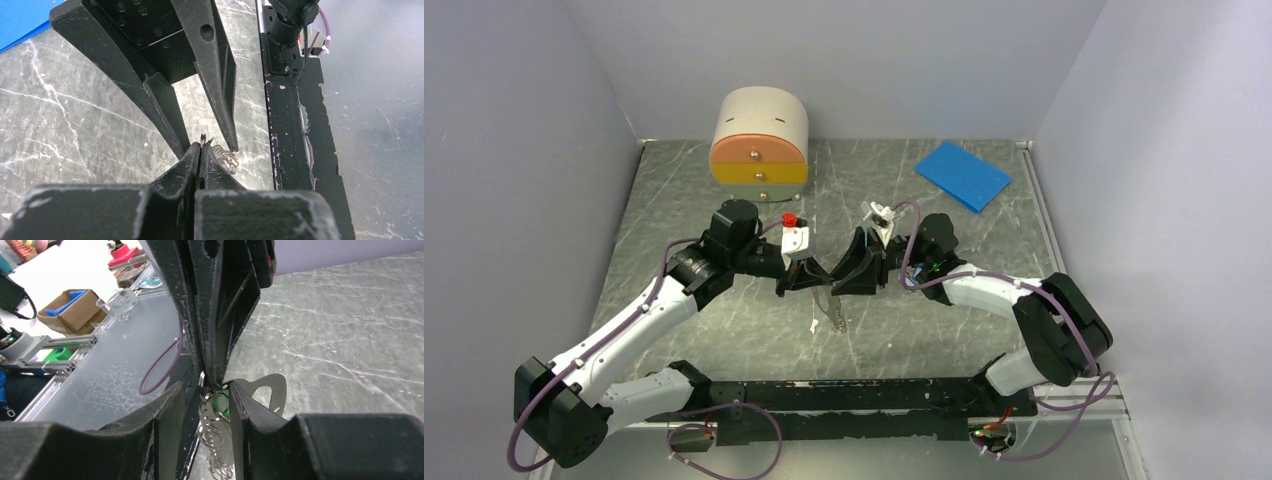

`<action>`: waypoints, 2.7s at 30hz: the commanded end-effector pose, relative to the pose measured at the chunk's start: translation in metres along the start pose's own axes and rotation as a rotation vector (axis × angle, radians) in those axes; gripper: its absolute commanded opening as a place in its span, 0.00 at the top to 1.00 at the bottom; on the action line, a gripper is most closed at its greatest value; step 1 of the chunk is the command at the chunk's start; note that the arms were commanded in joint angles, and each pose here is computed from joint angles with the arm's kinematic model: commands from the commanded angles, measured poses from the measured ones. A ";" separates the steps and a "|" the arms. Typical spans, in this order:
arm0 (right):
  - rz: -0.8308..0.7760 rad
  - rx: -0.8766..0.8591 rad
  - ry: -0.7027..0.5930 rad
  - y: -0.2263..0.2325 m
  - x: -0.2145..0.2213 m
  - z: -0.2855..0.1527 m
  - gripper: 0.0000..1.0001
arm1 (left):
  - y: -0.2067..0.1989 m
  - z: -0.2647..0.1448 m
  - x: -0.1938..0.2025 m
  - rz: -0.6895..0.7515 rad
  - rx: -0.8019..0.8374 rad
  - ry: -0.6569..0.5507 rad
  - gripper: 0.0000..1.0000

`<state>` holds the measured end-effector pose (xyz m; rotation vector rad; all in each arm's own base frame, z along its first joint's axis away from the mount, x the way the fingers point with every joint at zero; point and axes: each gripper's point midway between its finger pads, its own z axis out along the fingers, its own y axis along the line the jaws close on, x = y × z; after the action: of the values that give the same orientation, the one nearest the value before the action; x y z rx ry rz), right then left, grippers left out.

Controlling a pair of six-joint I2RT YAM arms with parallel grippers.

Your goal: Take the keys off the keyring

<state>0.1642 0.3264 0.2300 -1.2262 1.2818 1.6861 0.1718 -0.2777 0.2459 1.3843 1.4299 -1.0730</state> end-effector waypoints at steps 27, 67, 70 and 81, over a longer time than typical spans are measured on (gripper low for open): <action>-0.084 0.150 0.141 -0.019 0.032 -0.013 0.95 | 0.033 0.025 0.018 -0.042 -0.066 -0.015 0.97; -0.123 0.542 0.475 -0.083 0.046 -0.042 1.00 | 0.058 0.006 0.069 -0.117 -0.443 -0.249 0.76; -0.123 0.542 0.497 -0.079 0.038 -0.043 1.00 | 0.058 0.007 0.070 -0.126 -0.443 -0.254 0.70; -0.056 0.513 0.559 -0.054 0.032 -0.040 1.00 | 0.058 0.009 0.071 -0.154 -0.437 -0.257 0.53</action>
<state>0.2207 0.3015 0.1569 -1.3902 1.8725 0.9015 0.2278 -0.2638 0.1619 0.8223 1.5283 -0.9080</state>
